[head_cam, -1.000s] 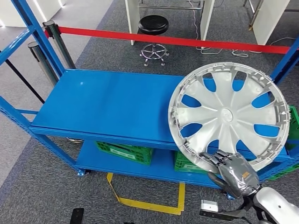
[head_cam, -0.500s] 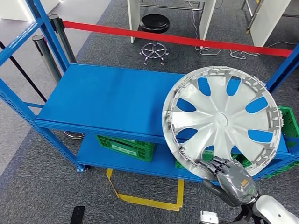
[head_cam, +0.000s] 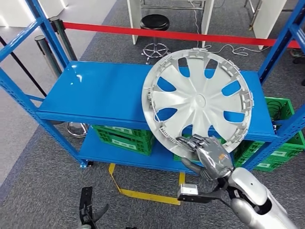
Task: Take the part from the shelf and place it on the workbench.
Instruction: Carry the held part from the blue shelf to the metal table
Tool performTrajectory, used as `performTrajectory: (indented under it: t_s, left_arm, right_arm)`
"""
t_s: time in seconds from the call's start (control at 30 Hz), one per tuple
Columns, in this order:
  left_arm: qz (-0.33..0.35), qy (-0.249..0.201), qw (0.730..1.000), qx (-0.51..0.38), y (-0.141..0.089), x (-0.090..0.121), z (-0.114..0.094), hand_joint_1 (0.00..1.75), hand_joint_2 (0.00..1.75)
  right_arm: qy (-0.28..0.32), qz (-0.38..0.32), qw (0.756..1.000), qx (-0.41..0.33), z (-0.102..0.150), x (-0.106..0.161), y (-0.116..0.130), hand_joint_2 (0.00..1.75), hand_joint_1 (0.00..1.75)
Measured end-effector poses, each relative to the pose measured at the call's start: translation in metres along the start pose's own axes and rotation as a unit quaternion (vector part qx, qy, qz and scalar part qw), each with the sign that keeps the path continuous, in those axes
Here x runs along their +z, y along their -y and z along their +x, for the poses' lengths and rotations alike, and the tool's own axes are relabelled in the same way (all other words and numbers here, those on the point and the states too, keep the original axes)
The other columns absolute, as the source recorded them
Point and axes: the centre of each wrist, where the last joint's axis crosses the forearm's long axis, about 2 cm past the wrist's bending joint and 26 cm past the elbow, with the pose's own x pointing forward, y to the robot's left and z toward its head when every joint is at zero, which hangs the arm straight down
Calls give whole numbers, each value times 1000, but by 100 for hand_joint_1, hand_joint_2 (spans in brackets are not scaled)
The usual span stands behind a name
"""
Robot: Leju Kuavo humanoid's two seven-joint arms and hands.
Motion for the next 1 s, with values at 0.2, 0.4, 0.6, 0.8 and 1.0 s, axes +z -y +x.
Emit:
performTrajectory:
  t_s: [0.2, 0.4, 0.6, 0.8, 1.0]
  left_arm:
    - [8, -15, 1000, -17, -43, 11, -63, 0, 175]
    - [12, -20, 1000, -17, -43, 10, -62, 0, 175]
    - [13, -21, 1000, -18, -43, 10, -62, 0, 175]
    - [30, -19, 999, 13, -43, 11, -62, 0, 175]
    - [21, -17, 1000, 5, -41, 11, -63, 0, 175]
  right_arm:
    - [-23, 0, 1000, 9, -5, 54, 1, 175, 175]
    - [-22, 5, 1000, 14, -4, 61, 3, 175, 175]
    - [-29, 12, 999, 10, -2, 68, 1, 175, 175]
    - [-33, 14, 999, 0, 1, 75, 1, 175, 175]
    - [-36, 15, 999, -4, 1, 78, 3, 175, 175]
